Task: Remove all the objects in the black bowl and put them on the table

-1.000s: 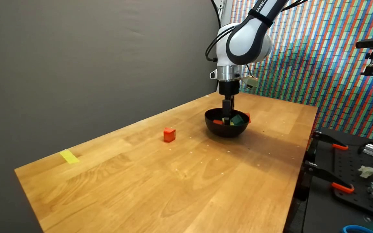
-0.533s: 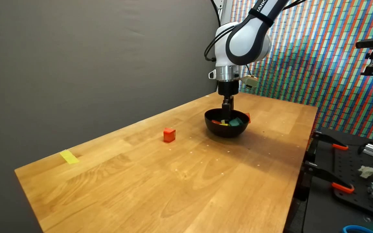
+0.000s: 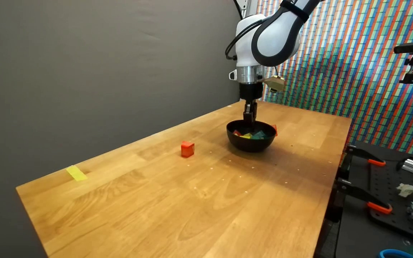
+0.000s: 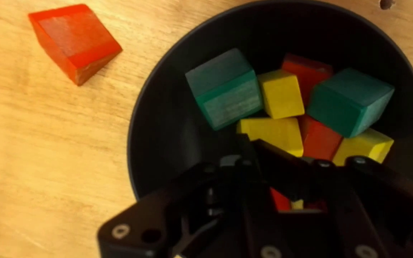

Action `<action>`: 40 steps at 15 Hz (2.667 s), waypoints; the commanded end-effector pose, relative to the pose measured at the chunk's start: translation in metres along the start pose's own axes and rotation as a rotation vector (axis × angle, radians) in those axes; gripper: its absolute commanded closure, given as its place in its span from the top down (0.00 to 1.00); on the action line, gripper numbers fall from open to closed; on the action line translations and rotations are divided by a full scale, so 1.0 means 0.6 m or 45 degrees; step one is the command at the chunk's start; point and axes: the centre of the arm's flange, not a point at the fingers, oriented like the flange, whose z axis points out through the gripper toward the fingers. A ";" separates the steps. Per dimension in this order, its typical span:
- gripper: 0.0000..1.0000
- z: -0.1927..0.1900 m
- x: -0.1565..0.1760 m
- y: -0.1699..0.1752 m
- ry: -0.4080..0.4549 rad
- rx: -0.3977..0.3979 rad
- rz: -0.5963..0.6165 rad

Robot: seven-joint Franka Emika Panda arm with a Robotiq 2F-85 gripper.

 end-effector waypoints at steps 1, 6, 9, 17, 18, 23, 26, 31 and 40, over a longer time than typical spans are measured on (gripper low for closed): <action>0.39 -0.027 -0.015 -0.010 0.011 -0.047 0.033; 0.77 -0.005 -0.016 -0.020 0.003 -0.016 0.082; 0.98 0.007 -0.018 -0.023 -0.007 0.013 0.097; 0.95 -0.019 -0.029 -0.034 -0.151 0.054 0.260; 0.94 -0.013 -0.032 -0.034 -0.184 0.074 0.294; 0.95 -0.025 -0.039 -0.037 -0.193 0.120 0.408; 0.90 -0.044 -0.024 -0.034 -0.124 0.173 0.494; 0.71 -0.054 -0.021 -0.035 -0.142 0.194 0.590; 0.70 -0.023 -0.040 -0.042 -0.294 0.273 0.755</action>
